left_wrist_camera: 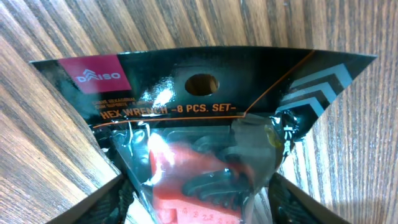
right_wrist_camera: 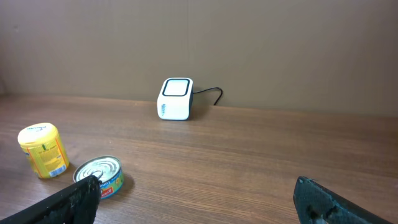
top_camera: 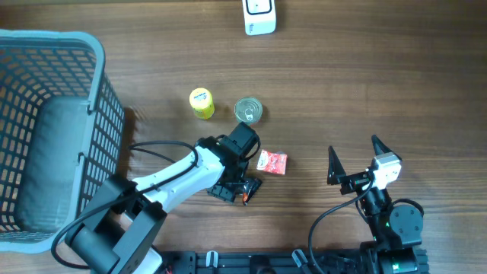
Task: Scan the item barcode
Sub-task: 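Lower the left gripper onto the hex wrench package and close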
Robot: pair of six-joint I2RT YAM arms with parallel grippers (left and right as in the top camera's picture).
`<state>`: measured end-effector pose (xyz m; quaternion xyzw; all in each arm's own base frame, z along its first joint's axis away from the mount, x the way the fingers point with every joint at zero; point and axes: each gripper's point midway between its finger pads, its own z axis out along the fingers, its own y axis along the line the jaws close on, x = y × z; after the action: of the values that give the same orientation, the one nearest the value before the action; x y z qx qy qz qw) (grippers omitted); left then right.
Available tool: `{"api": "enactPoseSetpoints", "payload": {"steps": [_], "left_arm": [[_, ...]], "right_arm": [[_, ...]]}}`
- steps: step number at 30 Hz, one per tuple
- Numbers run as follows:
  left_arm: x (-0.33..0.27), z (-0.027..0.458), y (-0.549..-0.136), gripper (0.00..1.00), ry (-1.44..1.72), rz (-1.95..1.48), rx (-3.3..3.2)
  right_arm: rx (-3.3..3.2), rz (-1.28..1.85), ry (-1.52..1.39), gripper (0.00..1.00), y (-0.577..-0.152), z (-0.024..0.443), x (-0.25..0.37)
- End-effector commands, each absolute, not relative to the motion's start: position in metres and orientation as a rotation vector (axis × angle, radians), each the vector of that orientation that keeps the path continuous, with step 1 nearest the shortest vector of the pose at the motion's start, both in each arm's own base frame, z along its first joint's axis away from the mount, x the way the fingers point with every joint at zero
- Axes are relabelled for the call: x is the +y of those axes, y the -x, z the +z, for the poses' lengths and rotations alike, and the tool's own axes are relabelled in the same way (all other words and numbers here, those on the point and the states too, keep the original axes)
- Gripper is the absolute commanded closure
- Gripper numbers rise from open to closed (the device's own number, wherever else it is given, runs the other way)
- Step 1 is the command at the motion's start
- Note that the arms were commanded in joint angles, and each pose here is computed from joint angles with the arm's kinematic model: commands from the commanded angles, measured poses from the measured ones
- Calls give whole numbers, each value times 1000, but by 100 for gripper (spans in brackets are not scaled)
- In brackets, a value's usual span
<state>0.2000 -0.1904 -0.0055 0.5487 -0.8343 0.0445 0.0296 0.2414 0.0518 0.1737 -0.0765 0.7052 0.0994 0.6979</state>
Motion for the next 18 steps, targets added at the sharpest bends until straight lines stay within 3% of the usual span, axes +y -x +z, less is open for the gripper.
{"api": "enactPoseSetpoints", "payload": {"steps": [1,3,5,11,13,18], "left_arm": [[-179,-21,-189,32,-1690,34,-2556],[-180,-21,-188,36,-1683,38,-2549],[-181,-21,-187,50,-1678,39,-2548],[-185,-20,-184,67,-1655,44,-2549],[-186,-20,-183,77,-1651,49,-2540],[-191,-20,-181,83,-1637,67,-2521]], "right_arm": [[1566,209,168,0,-242,175,50],[1566,209,167,0,-242,175,50],[1566,209,168,0,-242,175,50],[1566,209,168,0,-242,175,50],[1566,209,168,0,-242,175,50],[1566,209,168,0,-242,175,50]]}}
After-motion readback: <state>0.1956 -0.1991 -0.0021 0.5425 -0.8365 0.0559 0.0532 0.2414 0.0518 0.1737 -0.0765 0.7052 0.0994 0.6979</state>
